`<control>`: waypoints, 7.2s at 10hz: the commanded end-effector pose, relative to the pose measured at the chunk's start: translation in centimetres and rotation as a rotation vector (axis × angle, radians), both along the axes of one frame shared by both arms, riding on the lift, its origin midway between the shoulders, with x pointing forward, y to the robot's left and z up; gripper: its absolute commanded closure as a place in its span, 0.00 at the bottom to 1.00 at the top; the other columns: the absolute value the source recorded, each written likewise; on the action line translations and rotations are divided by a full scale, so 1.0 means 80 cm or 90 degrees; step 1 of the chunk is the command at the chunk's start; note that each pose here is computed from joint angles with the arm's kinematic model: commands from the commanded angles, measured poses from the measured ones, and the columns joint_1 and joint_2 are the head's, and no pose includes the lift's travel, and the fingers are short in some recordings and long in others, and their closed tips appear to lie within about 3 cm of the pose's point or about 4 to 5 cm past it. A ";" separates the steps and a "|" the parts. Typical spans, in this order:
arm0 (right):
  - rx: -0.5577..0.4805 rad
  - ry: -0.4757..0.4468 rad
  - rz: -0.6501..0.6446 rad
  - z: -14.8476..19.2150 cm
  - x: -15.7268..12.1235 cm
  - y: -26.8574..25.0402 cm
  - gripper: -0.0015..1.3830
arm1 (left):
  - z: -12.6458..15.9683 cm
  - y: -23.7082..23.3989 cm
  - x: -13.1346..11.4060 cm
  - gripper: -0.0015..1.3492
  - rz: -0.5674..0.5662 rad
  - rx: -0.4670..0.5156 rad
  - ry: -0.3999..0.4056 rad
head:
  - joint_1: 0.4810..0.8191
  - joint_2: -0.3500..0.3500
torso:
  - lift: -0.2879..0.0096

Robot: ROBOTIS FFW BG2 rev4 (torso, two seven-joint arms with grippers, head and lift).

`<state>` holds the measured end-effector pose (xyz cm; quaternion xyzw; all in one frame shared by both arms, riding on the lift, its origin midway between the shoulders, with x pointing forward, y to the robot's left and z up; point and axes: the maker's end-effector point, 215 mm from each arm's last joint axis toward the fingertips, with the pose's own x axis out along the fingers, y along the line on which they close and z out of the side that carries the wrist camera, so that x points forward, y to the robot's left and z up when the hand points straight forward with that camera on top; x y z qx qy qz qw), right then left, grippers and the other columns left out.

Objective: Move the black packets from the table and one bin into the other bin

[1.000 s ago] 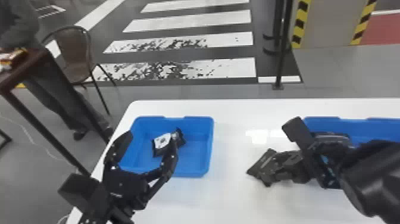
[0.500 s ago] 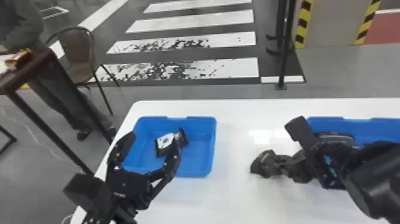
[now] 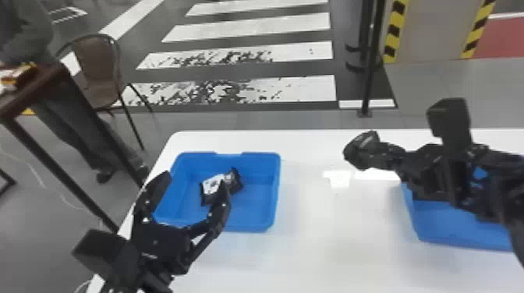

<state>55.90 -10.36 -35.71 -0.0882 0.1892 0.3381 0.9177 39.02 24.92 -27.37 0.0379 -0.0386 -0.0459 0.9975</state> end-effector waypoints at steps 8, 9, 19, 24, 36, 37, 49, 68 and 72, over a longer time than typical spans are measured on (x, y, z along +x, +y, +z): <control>0.020 0.027 -0.216 -0.049 -0.079 -0.215 0.09 | 0.009 -0.003 0.002 0.09 -0.003 0.010 -0.014 | 0.63 0.42 | 0.60; 0.067 0.015 -0.212 -0.046 -0.099 -0.203 0.06 | 0.009 -0.002 0.002 0.09 -0.001 0.010 -0.014 | 0.63 0.43 | 0.60; 0.260 0.092 -0.218 -0.053 -0.241 -0.146 0.10 | -0.112 0.049 0.156 0.09 -0.026 0.071 0.209 | 0.63 0.57 | 0.60; 0.265 0.091 -0.213 -0.051 -0.240 -0.143 0.10 | -0.172 0.123 0.219 0.09 0.004 0.109 0.331 | 0.63 0.66 | 0.60; 0.274 0.102 -0.206 -0.063 -0.237 -0.135 0.10 | -0.274 0.072 0.218 0.08 -0.134 -0.017 0.470 | 0.63 0.66 | 0.60; 0.275 0.101 -0.202 -0.062 -0.237 -0.132 0.10 | -0.277 0.080 0.219 0.08 -0.122 0.002 0.475 | 0.63 0.66 | 0.60; 0.311 0.130 -0.186 -0.077 -0.239 -0.113 0.10 | -0.292 0.075 0.234 0.90 -0.109 0.117 0.478 | 0.63 0.71 | 0.60; 0.418 0.020 0.034 0.098 -0.112 0.070 0.10 | -0.085 -0.249 0.075 0.90 -0.432 -0.052 0.243 | 0.63 0.49 | 0.60; 0.409 0.028 0.027 0.083 -0.105 0.066 0.10 | -0.075 -0.263 0.063 0.90 -0.458 -0.082 0.230 | 0.63 0.49 | 0.60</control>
